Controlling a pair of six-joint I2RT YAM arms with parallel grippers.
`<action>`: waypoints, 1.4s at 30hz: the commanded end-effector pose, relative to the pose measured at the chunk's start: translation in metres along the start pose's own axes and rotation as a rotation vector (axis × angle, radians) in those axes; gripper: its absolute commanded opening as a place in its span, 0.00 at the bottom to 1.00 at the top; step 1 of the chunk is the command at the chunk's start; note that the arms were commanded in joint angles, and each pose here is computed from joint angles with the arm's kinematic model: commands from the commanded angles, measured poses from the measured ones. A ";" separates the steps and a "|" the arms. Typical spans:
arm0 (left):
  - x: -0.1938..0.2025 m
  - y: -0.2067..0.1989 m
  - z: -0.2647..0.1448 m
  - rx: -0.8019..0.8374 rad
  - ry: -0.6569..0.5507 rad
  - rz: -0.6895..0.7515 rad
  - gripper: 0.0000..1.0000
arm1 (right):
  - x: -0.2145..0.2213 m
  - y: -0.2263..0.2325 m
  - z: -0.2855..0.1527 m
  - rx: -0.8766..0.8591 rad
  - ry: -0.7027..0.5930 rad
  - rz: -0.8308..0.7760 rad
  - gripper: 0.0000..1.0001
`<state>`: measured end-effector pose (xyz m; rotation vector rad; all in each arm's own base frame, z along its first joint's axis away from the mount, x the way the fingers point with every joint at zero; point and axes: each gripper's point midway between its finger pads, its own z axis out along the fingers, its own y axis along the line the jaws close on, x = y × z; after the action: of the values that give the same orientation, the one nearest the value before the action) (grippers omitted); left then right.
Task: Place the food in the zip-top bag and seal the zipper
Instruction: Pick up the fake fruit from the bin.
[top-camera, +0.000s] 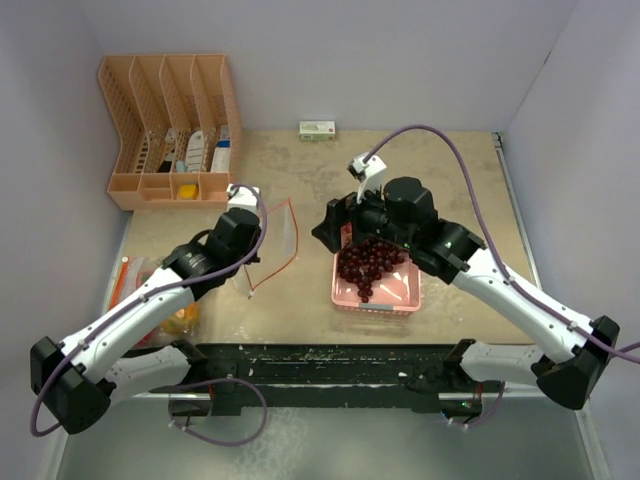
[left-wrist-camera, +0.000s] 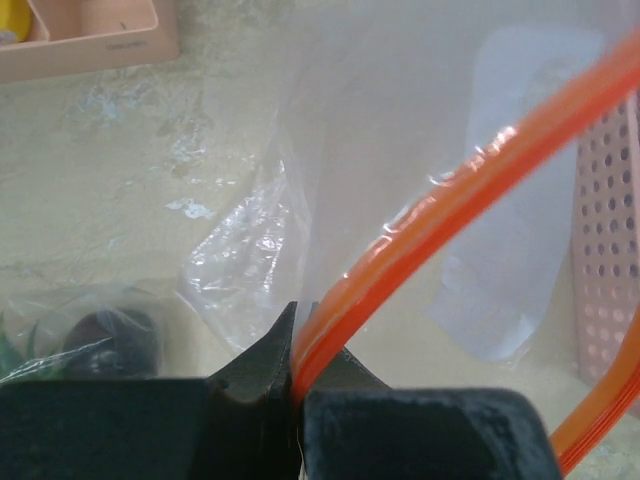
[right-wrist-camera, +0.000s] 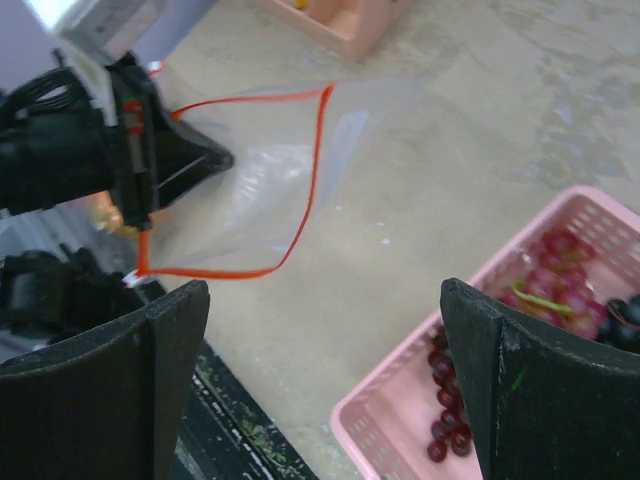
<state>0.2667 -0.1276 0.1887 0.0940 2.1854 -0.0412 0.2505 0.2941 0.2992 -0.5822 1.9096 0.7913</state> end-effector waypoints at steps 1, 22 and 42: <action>-0.018 -0.018 0.012 0.046 -0.053 -0.052 0.00 | 0.024 -0.067 -0.004 0.338 0.091 0.061 1.00; -0.028 -0.034 0.020 0.109 -0.098 -0.062 0.00 | 0.155 -0.194 0.089 0.629 0.396 0.221 0.82; -0.018 -0.031 0.025 0.090 -0.086 -0.059 0.00 | 0.075 -0.149 0.037 0.457 0.191 0.129 0.07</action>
<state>0.2880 -0.1571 0.1826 0.1037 2.1403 -0.1488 0.3496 0.2085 0.1171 -0.1813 2.3751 0.2306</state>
